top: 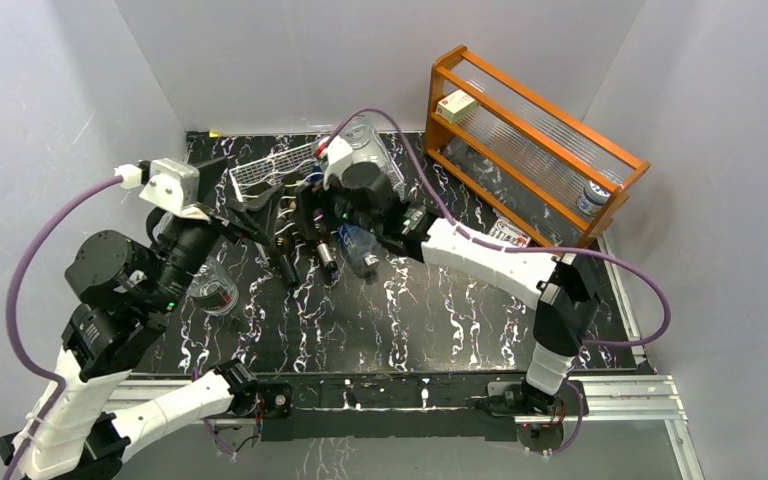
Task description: Put the wine bottle on the wine rack
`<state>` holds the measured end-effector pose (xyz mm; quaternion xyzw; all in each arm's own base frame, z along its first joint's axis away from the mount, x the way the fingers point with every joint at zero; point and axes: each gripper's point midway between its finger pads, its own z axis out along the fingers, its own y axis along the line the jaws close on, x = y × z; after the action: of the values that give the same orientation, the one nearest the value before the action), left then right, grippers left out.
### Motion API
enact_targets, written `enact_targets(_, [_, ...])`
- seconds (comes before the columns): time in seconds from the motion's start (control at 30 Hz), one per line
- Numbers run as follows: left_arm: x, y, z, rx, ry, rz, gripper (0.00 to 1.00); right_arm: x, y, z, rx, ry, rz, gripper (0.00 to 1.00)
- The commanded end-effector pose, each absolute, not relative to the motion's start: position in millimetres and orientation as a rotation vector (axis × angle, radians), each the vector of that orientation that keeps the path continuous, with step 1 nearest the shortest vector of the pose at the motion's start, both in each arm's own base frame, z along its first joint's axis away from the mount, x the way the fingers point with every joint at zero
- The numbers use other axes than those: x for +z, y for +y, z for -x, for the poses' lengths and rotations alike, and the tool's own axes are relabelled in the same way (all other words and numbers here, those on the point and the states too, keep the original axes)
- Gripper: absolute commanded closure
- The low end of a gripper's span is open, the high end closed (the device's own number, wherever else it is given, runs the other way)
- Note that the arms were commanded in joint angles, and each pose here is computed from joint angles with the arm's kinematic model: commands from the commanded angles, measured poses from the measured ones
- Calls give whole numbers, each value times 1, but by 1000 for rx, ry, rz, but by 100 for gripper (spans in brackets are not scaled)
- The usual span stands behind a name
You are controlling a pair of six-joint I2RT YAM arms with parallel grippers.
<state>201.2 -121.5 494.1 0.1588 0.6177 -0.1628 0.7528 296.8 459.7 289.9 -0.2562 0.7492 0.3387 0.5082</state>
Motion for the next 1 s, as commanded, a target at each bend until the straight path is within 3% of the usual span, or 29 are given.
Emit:
enact_targets(0.0, [532,-121,-182,-442,1226,-355,2,306,495,-240,992,1672,816,10])
enact_targets(0.37, [546,-96,-187,-361,1235,-250,2,298,602,-174,1132,1544,997,9])
enact_targets(0.97, [543,-55,-204,-106,1299,-128,2,277,704,-185,1224,1375,914,13])
